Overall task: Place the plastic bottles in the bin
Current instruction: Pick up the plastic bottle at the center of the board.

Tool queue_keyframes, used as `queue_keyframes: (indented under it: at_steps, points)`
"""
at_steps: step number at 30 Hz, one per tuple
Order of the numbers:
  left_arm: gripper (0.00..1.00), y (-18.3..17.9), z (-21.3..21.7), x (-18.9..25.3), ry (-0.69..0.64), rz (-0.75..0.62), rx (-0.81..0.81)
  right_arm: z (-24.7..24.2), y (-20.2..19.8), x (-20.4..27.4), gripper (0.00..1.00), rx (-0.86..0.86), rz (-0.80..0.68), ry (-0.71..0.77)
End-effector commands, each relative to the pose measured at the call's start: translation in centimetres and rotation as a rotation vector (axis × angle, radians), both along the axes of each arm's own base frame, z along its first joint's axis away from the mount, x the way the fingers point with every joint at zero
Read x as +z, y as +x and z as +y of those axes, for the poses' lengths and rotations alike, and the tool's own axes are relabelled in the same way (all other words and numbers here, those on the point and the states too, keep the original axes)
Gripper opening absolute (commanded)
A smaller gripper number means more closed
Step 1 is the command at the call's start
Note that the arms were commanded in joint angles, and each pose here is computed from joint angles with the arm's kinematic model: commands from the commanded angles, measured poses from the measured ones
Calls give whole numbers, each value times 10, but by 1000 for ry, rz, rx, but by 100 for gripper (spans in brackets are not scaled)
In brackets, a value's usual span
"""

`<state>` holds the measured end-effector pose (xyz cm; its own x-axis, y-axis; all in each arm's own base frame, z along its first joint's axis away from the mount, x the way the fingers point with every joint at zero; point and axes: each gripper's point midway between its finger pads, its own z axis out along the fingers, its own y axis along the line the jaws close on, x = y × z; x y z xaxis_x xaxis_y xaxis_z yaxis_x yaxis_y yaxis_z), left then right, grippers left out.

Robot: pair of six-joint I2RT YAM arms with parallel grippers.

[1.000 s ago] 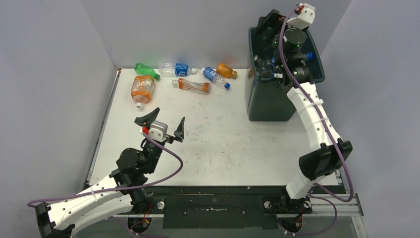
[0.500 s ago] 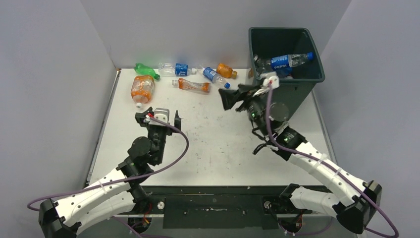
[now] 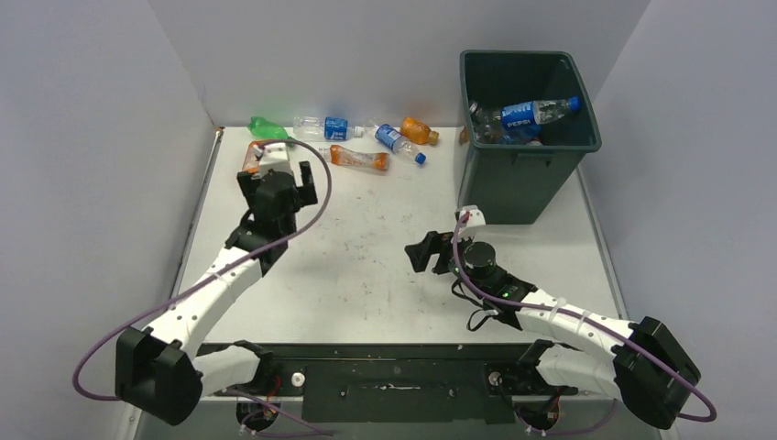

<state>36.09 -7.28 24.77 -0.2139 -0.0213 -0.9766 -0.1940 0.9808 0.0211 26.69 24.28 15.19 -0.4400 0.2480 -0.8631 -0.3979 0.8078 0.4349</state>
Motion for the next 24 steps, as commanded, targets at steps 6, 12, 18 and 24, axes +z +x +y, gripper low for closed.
queue_keyframes:
  at_steps: [6,12,18,24]
  points:
    - [97,43,86,-57,-369,213,199,7,-14,6,87,47,-39,123]
    - [100,60,117,-113,-270,384,224,4,-24,4,87,70,-44,111]
    - [100,76,130,-130,-160,471,232,-6,-26,10,88,48,-72,89]
    - [88,92,141,-140,-85,511,236,1,-25,7,88,70,-61,83]
